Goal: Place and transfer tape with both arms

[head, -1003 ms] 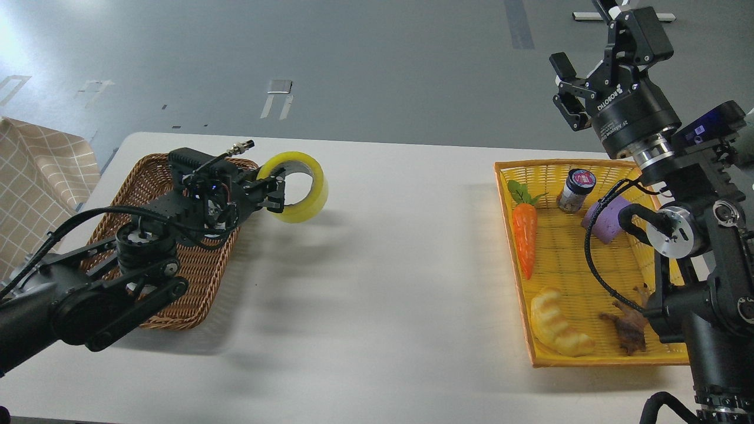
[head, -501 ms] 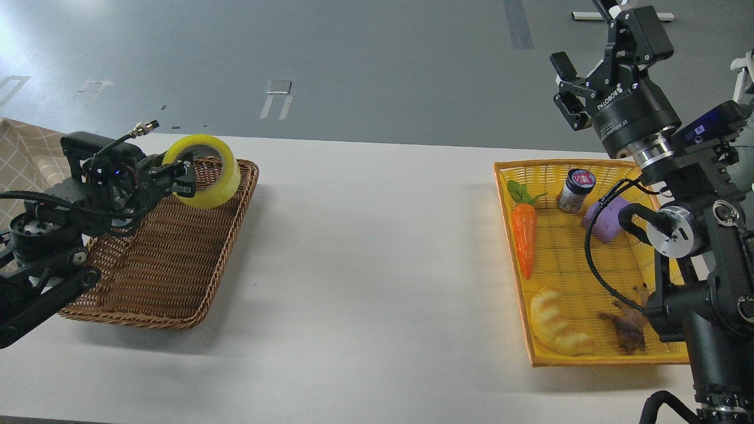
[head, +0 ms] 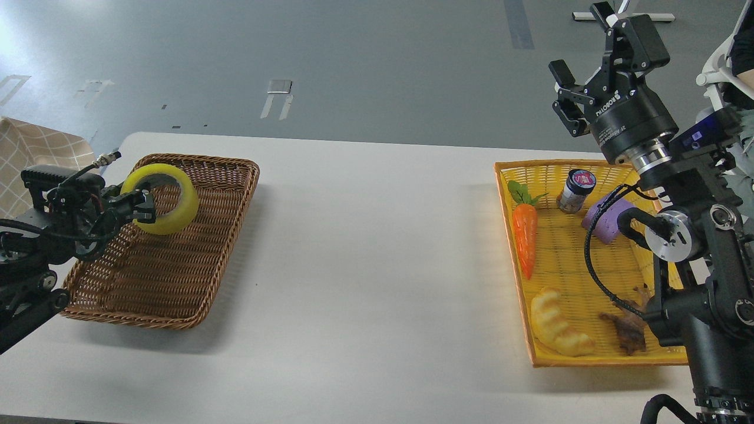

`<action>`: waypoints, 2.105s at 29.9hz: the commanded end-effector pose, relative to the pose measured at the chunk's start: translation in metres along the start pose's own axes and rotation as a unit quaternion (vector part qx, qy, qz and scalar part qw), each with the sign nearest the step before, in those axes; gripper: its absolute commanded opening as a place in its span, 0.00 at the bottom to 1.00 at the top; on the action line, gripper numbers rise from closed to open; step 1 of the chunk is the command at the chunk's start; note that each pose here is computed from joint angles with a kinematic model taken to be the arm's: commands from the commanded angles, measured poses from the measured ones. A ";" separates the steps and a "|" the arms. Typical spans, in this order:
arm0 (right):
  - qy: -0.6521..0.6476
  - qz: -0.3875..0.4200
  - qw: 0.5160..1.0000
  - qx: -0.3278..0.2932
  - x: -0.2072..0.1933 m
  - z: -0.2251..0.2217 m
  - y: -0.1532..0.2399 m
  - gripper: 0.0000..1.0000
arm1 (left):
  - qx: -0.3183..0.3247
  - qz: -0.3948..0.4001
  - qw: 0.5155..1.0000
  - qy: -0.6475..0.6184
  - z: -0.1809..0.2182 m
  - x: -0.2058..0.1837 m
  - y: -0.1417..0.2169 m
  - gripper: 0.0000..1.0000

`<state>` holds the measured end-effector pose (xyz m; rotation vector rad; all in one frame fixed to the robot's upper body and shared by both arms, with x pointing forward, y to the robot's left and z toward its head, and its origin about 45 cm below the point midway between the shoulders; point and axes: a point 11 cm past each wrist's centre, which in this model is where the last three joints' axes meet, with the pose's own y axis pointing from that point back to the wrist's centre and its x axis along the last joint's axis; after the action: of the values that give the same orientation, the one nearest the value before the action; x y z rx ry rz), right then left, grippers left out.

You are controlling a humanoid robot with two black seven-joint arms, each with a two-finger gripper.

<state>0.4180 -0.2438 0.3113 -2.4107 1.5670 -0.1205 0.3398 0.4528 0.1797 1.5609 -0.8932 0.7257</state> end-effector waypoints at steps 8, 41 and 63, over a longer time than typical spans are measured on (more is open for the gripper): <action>0.001 0.002 1.000 -0.006 0.003 0.004 0.001 1.00 | -0.029 -0.010 0.999 -0.009 0.001 -0.010 0.003 0.12; 0.006 -0.022 0.999 -0.028 -0.013 0.018 0.004 1.00 | -0.047 0.026 0.997 0.057 -0.034 -0.008 0.008 0.98; 0.001 -0.030 1.000 0.003 -0.017 0.007 0.000 1.00 | -0.316 0.205 0.728 0.573 0.078 0.195 0.031 0.98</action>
<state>0.4125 -0.2278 0.2989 -2.4709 1.5128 -0.1134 0.4099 0.3644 0.3349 0.2449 -0.4669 1.3236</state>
